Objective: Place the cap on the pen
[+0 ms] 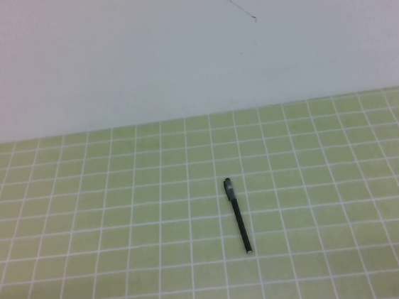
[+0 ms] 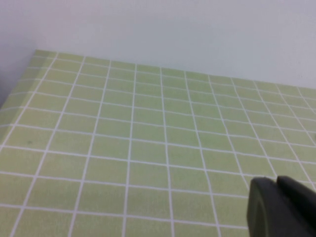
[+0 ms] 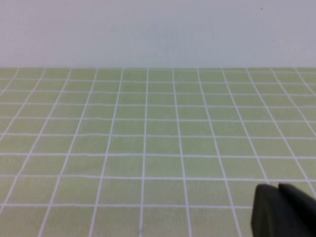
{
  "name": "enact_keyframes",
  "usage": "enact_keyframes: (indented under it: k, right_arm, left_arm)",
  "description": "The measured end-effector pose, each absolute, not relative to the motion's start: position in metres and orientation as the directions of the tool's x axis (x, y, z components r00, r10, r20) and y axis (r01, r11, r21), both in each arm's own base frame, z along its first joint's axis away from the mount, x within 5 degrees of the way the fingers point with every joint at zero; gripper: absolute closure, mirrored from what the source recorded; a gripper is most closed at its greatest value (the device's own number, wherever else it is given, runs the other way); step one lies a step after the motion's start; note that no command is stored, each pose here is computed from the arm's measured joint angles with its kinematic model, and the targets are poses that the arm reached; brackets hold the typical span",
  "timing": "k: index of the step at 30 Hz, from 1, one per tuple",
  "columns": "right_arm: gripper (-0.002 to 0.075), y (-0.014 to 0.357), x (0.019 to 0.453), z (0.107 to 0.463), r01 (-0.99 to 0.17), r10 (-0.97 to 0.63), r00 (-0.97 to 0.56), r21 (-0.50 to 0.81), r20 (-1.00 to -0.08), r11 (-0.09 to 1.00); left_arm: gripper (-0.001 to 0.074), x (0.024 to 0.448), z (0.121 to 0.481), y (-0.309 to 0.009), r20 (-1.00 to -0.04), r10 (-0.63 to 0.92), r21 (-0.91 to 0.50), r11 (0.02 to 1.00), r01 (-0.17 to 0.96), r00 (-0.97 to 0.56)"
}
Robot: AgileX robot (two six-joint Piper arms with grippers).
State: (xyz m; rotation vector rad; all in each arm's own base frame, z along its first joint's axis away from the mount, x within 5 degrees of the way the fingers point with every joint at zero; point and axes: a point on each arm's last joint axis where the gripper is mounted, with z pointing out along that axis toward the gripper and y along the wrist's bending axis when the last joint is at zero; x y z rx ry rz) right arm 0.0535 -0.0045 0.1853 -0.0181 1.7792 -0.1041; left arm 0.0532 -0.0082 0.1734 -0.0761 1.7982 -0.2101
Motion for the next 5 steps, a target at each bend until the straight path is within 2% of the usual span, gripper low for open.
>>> enact_keyframes:
  k: [5]
  right_arm:
    - [0.0727, -0.0045, 0.0535, 0.1853, 0.045, -0.069, -0.21, -0.08, -0.975, 0.996]
  left_arm:
    - [0.0735, 0.0533, 0.1733, -0.0082, -0.957, -0.164, -0.183, 0.981, 0.061, -0.238]
